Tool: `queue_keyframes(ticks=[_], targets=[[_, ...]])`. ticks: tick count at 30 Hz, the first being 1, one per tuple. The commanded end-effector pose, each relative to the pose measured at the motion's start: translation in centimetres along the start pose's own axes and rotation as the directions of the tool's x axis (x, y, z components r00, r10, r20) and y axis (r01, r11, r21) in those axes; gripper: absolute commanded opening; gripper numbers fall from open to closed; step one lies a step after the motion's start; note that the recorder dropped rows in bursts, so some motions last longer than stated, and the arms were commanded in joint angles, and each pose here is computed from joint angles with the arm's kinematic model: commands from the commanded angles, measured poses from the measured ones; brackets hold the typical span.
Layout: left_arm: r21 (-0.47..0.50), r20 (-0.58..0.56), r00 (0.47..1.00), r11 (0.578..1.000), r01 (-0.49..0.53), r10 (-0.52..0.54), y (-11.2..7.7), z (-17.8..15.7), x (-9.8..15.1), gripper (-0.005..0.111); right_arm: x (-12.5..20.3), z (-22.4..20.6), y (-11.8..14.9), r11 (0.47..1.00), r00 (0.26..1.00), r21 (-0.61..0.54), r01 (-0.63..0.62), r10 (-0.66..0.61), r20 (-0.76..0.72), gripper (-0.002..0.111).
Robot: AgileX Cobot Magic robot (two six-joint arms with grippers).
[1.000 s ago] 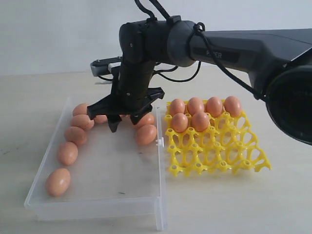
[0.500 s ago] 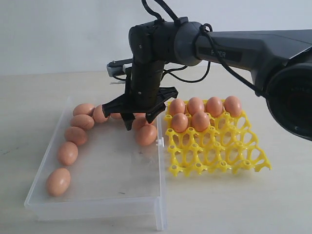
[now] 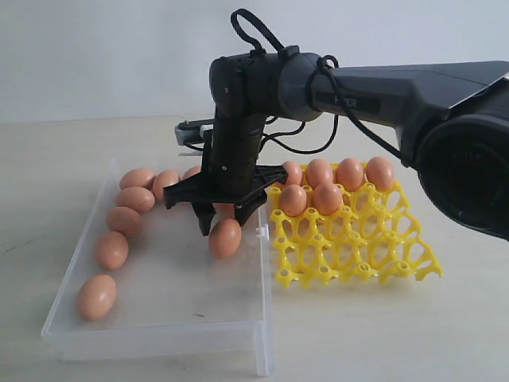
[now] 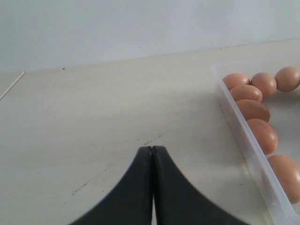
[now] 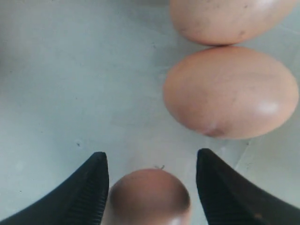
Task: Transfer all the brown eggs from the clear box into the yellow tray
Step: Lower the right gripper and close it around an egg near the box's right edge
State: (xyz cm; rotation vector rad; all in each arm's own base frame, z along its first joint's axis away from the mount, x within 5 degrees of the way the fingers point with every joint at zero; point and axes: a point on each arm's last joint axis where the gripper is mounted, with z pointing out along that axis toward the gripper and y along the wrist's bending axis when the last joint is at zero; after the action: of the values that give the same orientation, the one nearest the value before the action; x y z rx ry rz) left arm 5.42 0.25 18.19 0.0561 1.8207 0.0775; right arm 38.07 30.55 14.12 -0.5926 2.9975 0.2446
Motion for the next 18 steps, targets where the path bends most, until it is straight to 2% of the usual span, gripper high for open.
queue_keyframes(ticks=[1, 18], targets=[[-0.001, 0.023, 1.0, 1.0, 0.008, -0.008, 0.01, -0.08, -0.27, 0.0, 0.06, 0.48, -0.18, 1.0, 1.0, -0.003, -0.008, 0.008, -0.025, 0.055], [-0.001, 0.023, 1.0, 1.0, 0.008, -0.008, 0.01, -0.08, -0.27, 0.0, -0.06, 0.67, -0.07, 1.0, 1.0, -0.018, -0.001, 0.001, -0.015, 0.054]])
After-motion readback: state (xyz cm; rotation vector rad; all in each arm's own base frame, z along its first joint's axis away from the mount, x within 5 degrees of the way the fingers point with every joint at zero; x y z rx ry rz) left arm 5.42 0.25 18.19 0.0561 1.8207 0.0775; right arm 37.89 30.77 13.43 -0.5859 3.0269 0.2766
